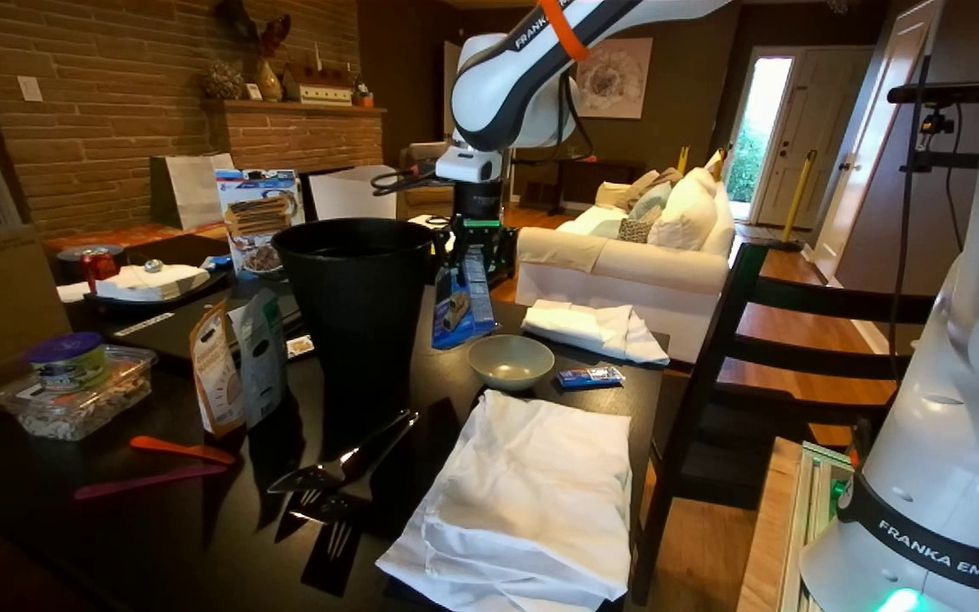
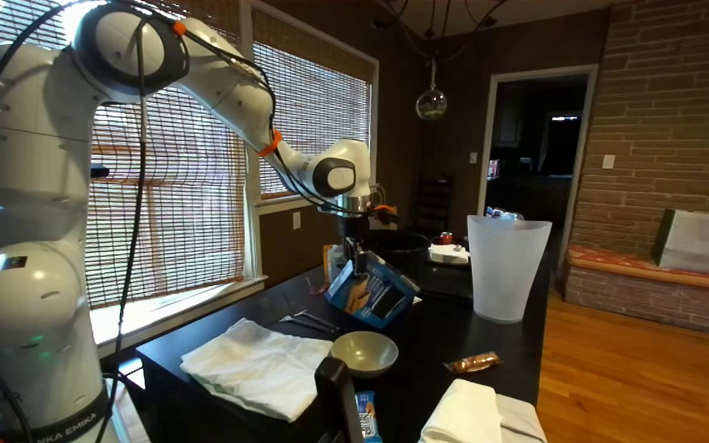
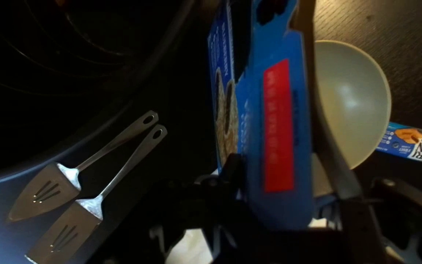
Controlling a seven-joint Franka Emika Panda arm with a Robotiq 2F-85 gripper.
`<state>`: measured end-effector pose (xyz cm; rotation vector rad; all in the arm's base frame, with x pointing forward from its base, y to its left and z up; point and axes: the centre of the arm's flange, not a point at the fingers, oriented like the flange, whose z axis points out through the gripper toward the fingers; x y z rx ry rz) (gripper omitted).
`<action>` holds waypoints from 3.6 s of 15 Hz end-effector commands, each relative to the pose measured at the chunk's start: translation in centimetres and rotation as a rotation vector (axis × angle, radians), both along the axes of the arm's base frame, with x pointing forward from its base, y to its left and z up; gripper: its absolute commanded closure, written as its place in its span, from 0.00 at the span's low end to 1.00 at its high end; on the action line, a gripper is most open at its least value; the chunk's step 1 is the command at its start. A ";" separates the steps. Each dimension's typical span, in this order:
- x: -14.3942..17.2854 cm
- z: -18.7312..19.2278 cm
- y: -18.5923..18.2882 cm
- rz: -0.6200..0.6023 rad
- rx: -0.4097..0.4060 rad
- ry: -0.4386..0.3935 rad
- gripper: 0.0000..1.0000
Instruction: Put the object which is in the box, on the table
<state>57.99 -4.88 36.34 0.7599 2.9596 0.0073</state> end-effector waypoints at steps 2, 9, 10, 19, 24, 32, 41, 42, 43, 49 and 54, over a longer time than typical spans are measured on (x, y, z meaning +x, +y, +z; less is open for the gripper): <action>-0.9 -1.4 0.6 0.063 -0.070 -0.056 0.91; -1.6 -3.4 1.8 0.104 -0.135 -0.137 0.91; -1.7 -3.8 2.0 0.107 -0.141 -0.146 0.91; -2.0 -5.4 2.8 0.013 -0.159 -0.228 0.91; -2.2 -6.1 3.0 -0.019 -0.170 -0.230 0.42; -2.1 -6.0 3.0 -0.036 -0.181 -0.231 0.00; -2.7 0.2 0.3 -0.102 -0.074 -0.115 0.00; -2.7 1.2 -0.4 -0.130 -0.041 -0.094 0.00; -2.7 2.2 -1.2 -0.149 -0.010 -0.083 0.00; -5.1 5.7 -7.3 -0.283 0.172 0.060 0.00; -9.0 5.8 -13.8 -0.554 0.128 0.053 0.00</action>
